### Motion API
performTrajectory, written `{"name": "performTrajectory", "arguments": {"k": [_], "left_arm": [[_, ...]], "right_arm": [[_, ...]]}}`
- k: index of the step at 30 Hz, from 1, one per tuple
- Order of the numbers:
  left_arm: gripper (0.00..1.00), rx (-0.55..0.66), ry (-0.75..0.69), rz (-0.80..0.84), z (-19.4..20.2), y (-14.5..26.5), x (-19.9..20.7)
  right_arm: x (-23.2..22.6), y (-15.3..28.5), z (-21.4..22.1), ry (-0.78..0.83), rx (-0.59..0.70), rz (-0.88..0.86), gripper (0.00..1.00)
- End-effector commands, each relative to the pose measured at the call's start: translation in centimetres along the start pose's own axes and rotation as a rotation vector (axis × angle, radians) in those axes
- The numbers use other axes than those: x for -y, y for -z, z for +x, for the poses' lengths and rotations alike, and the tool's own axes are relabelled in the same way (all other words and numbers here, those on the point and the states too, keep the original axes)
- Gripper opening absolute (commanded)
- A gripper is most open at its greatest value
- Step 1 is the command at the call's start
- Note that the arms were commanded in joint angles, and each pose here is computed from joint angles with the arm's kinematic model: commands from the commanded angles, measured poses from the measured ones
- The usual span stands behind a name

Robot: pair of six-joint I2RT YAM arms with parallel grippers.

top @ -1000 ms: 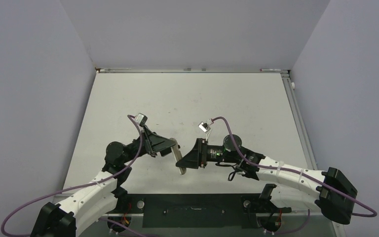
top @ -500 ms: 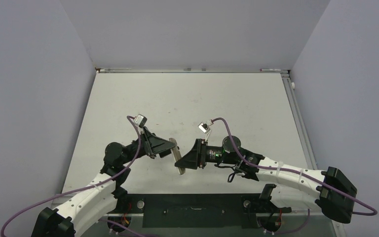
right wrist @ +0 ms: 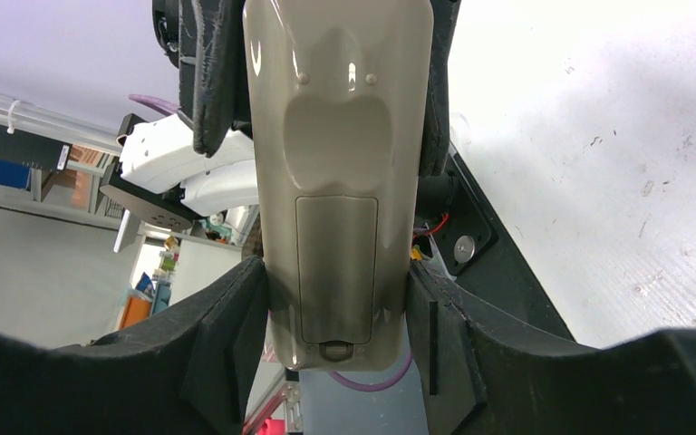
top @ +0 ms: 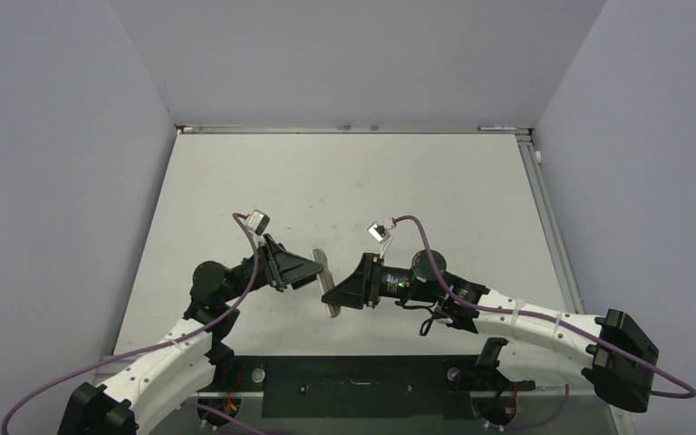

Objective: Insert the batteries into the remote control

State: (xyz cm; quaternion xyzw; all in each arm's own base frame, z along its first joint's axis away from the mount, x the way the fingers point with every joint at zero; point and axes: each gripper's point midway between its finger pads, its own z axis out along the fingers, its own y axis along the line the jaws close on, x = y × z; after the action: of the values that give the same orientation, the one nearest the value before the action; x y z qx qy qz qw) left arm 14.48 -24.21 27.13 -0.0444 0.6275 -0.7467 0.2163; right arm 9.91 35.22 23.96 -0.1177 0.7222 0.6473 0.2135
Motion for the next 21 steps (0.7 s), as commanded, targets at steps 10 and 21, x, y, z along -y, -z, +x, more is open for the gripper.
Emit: {"name": "performTrajectory", "arguments": {"k": [10,21], "left_arm": [[0.21,0.008,-0.079,0.060,-0.3,-0.1,2.1],[0.00,0.032,-0.093,0.027,-1.0,-0.5,2.0]], "right_arm": [[-1.7,0.2,-1.4,0.029,0.059,-0.051,0.22],[-0.7,0.5,-1.1,0.038,0.056,0.002,0.62]]}}
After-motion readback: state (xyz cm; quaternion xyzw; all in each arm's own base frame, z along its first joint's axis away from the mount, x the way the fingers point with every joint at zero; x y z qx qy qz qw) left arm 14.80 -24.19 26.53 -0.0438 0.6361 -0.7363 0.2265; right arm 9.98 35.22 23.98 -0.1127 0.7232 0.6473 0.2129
